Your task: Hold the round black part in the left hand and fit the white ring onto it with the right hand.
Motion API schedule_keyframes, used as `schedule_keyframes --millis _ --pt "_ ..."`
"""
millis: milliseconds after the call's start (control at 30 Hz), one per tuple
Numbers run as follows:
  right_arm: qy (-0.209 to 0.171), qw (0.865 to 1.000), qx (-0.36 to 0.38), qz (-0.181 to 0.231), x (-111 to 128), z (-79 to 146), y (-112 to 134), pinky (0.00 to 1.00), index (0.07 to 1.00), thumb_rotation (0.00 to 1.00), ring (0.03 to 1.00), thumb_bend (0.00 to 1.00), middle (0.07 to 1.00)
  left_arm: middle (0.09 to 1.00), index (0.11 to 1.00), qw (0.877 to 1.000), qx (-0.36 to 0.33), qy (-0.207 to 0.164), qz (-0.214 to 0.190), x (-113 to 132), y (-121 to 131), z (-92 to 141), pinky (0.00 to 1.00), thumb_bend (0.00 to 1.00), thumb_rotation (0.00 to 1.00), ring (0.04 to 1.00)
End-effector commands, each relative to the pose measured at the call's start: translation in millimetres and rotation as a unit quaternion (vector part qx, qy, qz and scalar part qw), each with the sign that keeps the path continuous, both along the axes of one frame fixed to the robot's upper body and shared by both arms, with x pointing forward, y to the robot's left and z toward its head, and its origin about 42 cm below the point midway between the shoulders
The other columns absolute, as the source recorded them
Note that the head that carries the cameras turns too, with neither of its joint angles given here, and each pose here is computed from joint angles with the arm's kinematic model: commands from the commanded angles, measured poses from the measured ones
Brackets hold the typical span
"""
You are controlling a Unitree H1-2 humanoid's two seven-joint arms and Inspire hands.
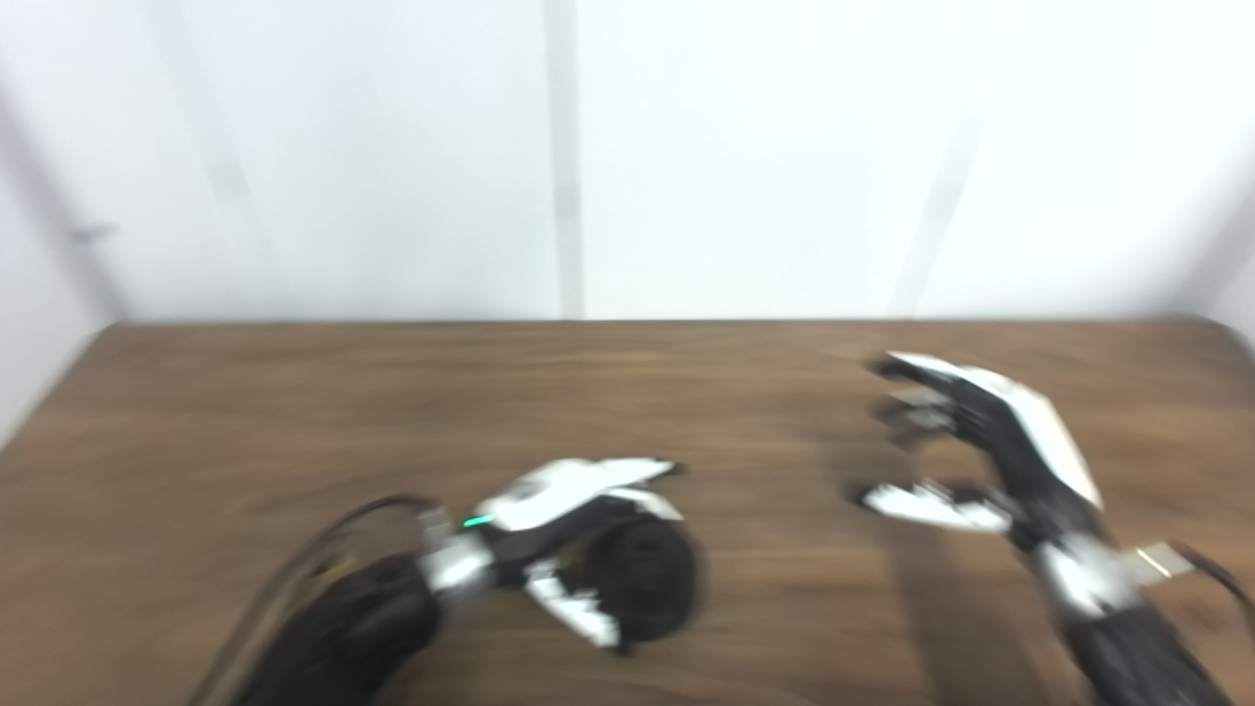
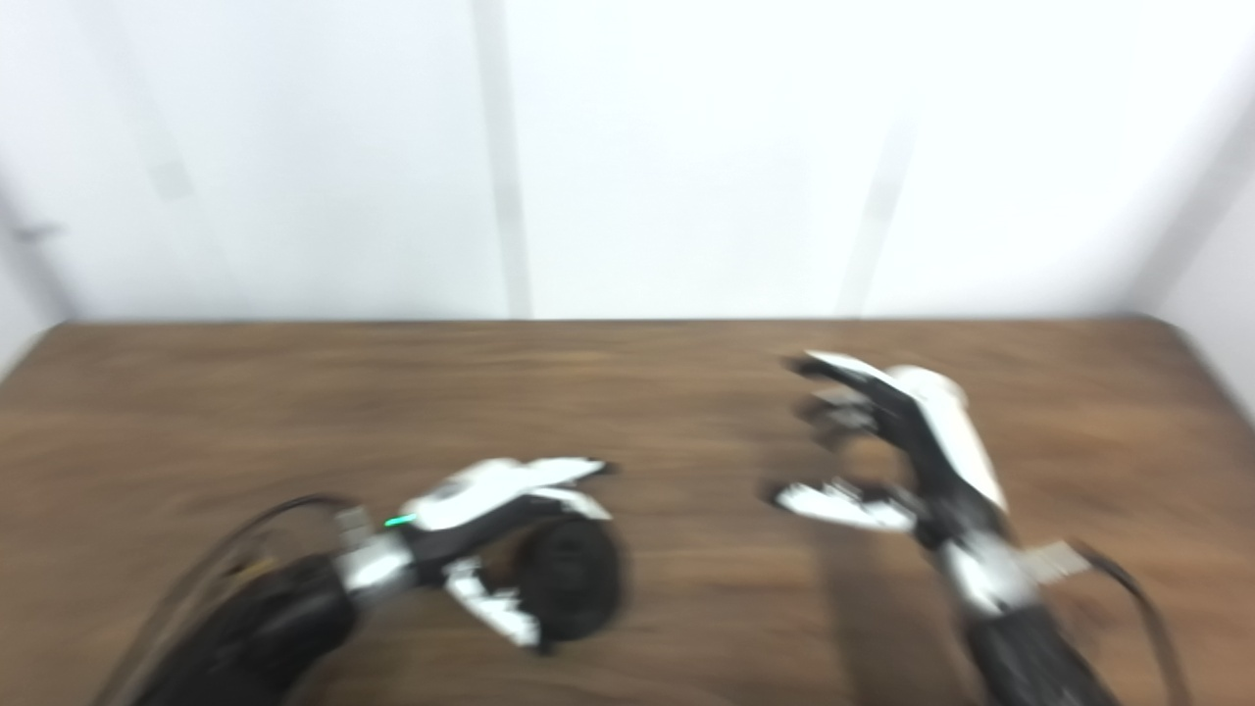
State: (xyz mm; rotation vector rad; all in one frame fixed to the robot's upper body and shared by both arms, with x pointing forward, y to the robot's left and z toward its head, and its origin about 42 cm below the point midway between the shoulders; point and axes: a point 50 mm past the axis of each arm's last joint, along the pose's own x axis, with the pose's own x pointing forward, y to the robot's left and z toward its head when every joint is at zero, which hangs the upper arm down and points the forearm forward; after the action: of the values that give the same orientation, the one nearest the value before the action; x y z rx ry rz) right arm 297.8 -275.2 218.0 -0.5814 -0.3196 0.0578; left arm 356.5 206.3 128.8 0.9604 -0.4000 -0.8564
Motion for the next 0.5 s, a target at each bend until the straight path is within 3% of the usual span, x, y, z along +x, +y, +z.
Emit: schedule_keyframes --millis 0,233,333,467 --pt "-0.058 0.998 -0.036 -0.007 14 39 -5 0.51 0.765 0.17 0.65 0.67 0.799 0.986 0.486 0.999 0.033 -0.002 0.009 2 26 1 1.0 0.52 0.07 1.0" --pt "-0.063 0.985 -0.147 -0.061 52 83 -24 0.52 0.764 0.14 0.633 0.65 0.789 0.979 0.486 0.999 0.028 0.011 0.016 2 40 -3 1.0 0.52 0.07 1.0" --pt "-0.043 0.978 -0.19 -0.077 67 91 -35 0.54 0.759 0.11 0.653 0.67 0.794 0.977 0.486 0.999 0.028 0.013 0.019 3 44 -6 1.0 0.52 0.07 1.0" --pt "-0.01 0.96 -0.265 -0.096 87 98 -52 0.54 0.762 0.15 0.659 0.68 0.793 0.975 0.485 0.999 0.032 0.012 0.02 3 48 -6 1.0 0.52 0.07 1.0"
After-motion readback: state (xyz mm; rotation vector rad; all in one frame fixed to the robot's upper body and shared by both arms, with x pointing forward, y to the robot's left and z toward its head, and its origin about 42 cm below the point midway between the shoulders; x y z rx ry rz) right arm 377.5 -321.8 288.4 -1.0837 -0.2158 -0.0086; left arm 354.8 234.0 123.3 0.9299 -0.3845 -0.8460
